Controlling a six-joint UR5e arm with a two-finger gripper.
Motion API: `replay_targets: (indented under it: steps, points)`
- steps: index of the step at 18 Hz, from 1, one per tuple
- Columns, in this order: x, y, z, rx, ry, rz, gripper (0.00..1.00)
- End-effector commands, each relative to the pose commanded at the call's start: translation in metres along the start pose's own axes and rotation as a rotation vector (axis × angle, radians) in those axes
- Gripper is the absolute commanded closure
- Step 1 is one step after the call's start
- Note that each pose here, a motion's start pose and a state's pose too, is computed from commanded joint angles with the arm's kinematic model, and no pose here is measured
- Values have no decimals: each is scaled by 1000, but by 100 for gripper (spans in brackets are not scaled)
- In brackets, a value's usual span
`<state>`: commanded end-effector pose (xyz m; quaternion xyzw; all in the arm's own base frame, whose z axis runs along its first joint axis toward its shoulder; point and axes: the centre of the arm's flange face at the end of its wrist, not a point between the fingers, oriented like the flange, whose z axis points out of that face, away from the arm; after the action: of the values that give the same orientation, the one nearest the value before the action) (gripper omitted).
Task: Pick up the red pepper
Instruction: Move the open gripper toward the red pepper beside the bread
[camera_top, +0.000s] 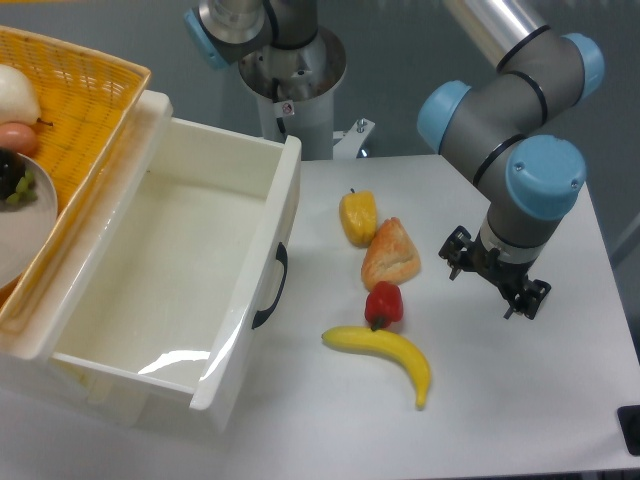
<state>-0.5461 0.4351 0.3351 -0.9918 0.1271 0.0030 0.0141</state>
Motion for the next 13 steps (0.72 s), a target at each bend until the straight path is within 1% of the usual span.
replay_targets:
  steps: [3, 5, 7, 9, 10, 13]
  points:
    - [2, -2, 3, 0, 2, 11, 0]
    - [5, -9, 7, 3, 9, 6, 0]
    - [12, -10, 18, 3, 15, -29, 0]
    - [20, -9, 39, 12, -20, -29, 0]
    - [23, -6, 47, 24, -42, -28, 0]
    - [28, -6, 55, 83, -23, -37, 0]
